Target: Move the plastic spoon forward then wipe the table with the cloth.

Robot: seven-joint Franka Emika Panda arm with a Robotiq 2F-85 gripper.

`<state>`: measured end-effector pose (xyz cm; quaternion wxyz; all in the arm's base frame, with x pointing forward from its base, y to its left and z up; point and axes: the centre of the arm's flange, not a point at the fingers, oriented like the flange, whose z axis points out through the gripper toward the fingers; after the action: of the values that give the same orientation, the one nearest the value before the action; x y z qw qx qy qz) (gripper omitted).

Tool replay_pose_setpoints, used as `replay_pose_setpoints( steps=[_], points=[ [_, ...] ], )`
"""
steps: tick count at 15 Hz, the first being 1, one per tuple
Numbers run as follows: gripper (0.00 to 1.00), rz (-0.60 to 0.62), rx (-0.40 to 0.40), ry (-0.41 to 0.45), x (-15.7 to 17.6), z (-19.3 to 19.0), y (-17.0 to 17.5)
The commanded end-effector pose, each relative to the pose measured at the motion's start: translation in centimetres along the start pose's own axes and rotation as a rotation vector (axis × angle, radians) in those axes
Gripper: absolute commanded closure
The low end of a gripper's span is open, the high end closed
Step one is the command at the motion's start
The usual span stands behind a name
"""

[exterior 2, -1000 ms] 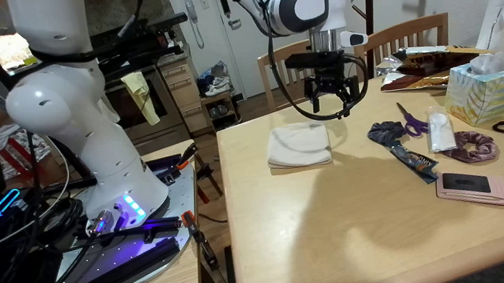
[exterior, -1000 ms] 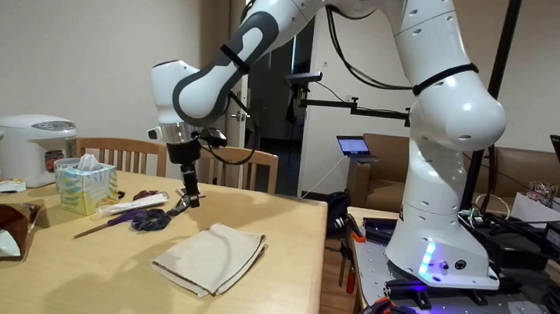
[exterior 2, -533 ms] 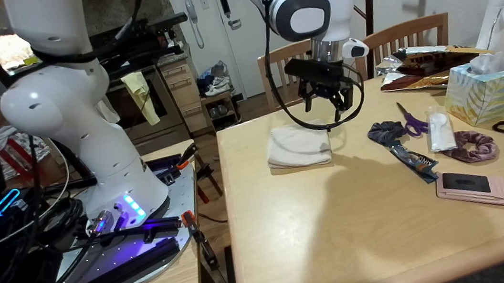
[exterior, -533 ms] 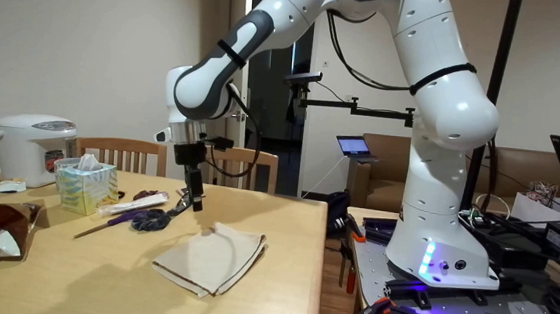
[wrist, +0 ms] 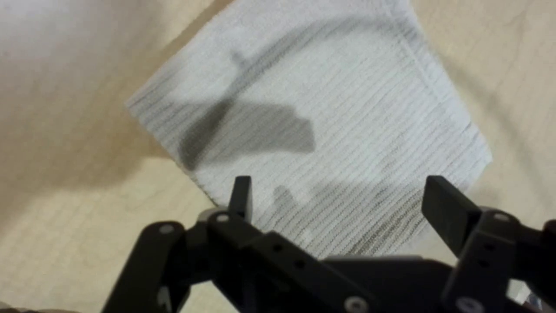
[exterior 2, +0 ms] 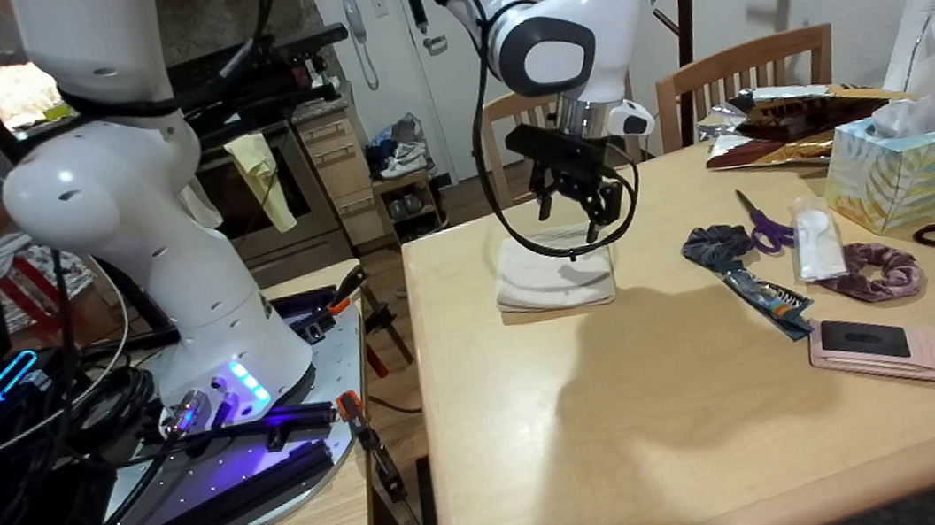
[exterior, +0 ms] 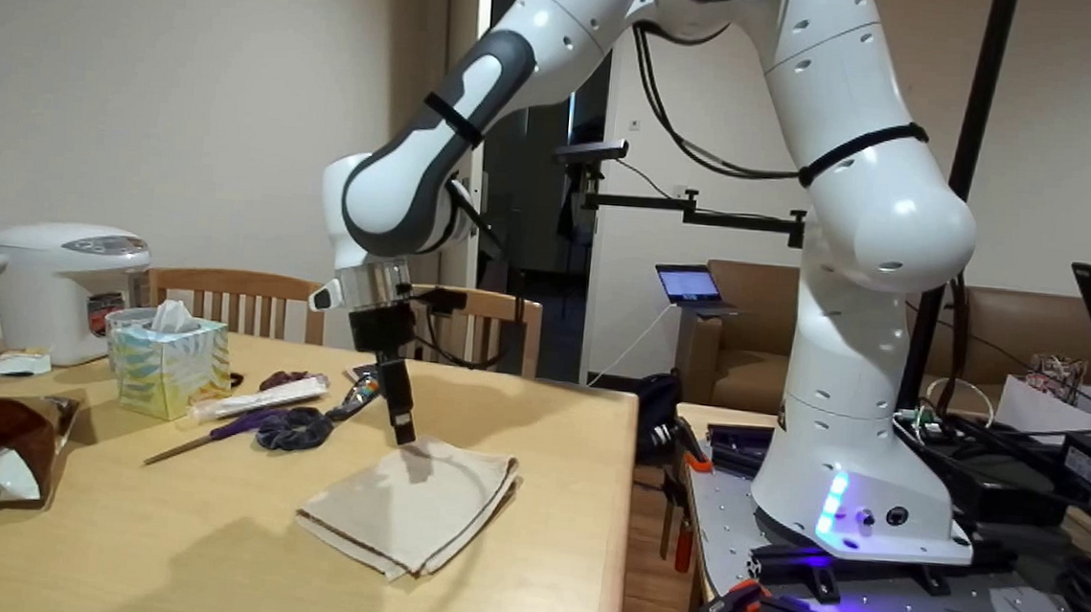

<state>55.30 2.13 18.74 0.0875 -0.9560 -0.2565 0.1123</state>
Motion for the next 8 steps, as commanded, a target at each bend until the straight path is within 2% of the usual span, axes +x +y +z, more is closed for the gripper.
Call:
replay_pose_setpoints(
  steps=[1, 8],
  points=[
    [0.00, 0.066, 0.011, -0.033, 0.5, 1.1, -1.7],
    [0.00, 0.296, 0.043, -0.058, 1.8, 3.6, -3.3]
  ],
)
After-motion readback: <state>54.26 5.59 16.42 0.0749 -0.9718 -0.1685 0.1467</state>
